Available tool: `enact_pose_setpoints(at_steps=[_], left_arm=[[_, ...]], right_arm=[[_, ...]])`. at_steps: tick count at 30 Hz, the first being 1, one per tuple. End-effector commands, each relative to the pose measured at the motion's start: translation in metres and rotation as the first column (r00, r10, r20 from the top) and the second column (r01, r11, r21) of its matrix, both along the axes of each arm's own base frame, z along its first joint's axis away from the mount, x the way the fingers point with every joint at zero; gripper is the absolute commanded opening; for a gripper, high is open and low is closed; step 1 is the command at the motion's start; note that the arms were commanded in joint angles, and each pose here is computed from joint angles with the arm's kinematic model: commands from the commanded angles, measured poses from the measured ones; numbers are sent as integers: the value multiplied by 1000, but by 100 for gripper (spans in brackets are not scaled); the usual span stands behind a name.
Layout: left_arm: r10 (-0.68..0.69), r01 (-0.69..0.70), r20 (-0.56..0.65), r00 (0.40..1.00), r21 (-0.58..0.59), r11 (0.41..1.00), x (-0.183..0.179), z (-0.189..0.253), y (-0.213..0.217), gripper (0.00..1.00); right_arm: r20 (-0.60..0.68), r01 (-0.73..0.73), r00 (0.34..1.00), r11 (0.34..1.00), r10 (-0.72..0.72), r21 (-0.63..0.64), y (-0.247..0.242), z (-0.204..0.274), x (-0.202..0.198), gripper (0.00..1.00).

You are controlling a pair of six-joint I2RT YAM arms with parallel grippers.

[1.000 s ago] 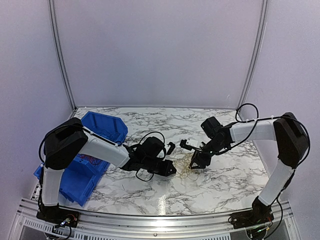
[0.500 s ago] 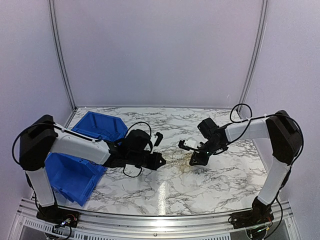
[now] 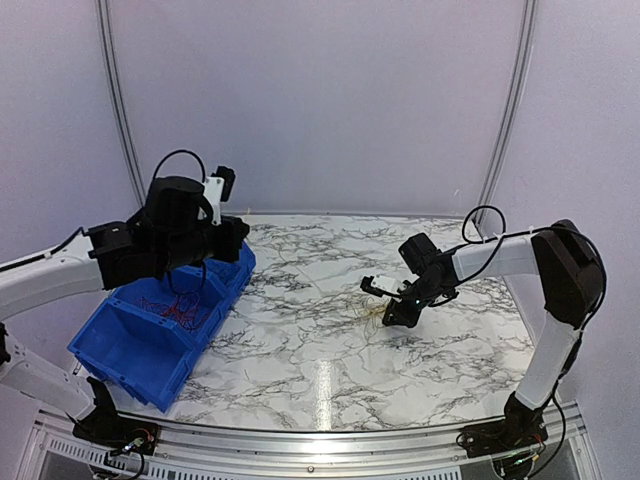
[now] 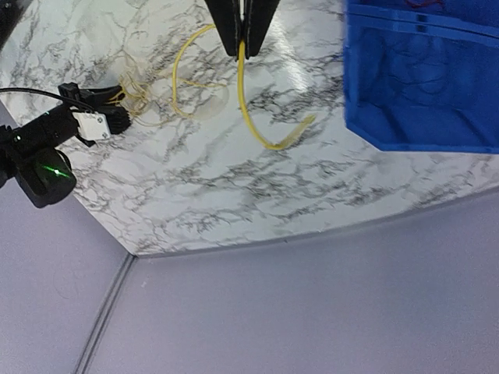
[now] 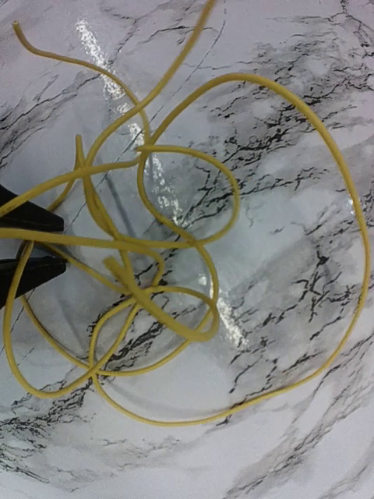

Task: Untangle the cables

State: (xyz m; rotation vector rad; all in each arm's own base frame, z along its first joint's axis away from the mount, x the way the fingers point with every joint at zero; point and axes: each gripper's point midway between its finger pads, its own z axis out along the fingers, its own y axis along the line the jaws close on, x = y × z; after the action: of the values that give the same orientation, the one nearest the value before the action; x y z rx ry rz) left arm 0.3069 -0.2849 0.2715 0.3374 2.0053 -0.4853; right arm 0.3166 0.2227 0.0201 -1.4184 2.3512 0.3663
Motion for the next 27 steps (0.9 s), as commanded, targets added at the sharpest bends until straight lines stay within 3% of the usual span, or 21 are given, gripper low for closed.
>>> enact_pose_setpoints(at_steps=[1,8,20,27], left_arm=[[153,-176,179,972,121,977,-2,72,69,0],[272,-352,350,896,188,917,-16,153,133,0],[316,-463,469,825,241,853,-28,213,170,0],[344,-572,601,722,238,785,-42,299,202,0]], right_arm=[[-37,41,998,995,-45,-90,-18,-21,0,14],[-47,42,998,993,-48,-107,-21,-25,-1,14],[-46,55,997,988,-62,-142,-28,-31,0,18],[-52,58,996,987,-66,-151,-30,-33,-1,6]])
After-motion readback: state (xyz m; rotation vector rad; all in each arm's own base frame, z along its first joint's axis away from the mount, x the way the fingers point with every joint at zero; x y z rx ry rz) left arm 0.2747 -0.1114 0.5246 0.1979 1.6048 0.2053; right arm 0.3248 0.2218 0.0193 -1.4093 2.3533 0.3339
